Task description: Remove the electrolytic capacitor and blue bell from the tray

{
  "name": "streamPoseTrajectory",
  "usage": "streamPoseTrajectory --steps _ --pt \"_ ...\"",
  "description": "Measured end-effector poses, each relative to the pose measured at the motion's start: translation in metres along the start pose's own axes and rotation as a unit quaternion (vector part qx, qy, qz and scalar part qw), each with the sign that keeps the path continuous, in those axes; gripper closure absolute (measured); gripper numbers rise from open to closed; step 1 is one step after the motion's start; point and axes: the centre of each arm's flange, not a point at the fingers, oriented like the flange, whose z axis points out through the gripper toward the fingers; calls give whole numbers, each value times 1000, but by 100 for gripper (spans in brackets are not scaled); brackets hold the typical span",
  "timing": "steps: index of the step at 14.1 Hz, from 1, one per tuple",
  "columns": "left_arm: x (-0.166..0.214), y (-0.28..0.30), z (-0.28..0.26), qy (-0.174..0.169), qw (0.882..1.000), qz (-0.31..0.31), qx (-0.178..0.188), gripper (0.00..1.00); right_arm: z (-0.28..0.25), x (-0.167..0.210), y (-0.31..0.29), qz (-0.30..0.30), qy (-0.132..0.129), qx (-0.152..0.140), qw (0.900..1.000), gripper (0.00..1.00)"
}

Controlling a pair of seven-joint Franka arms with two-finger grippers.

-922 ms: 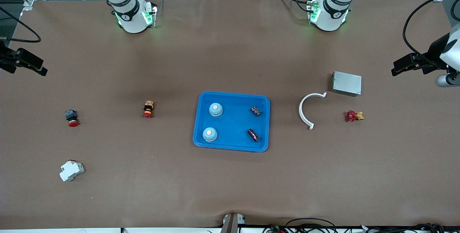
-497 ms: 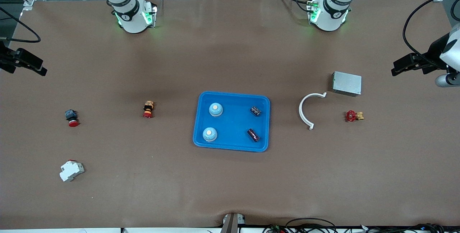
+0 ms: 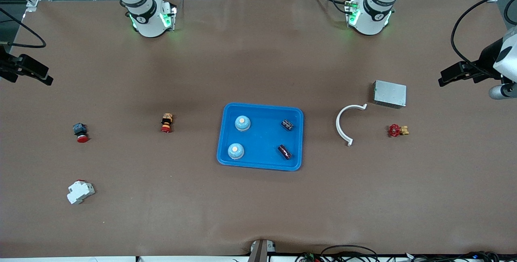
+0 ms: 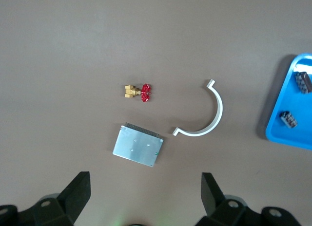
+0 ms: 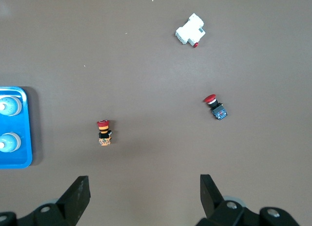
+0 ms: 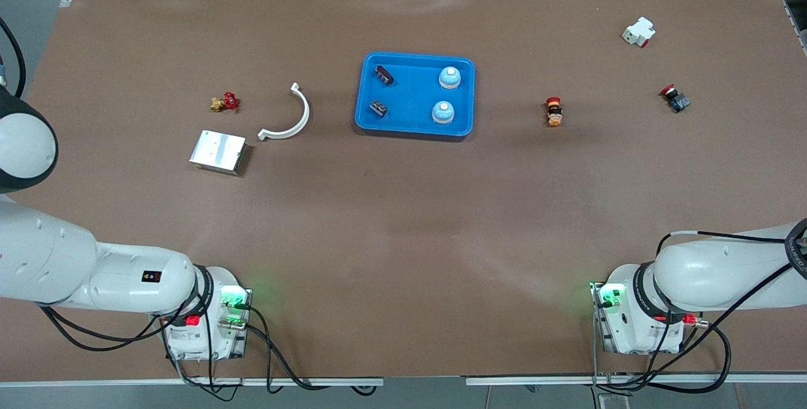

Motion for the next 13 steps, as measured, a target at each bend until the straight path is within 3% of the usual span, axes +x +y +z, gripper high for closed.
streamPoseTrajectory --steps 4,9,13 --pt "-13 57 -2 5 999 -37 1 0 5 -5 -46 14 -8 4 1000 0" --pt "-46 148 -3 -3 993 -114 -17 0 54 -25 -128 30 -63 40 997 0" --pt "-36 199 17 -22 980 -192 -54 0 117 -55 -219 50 -55 38 996 0"
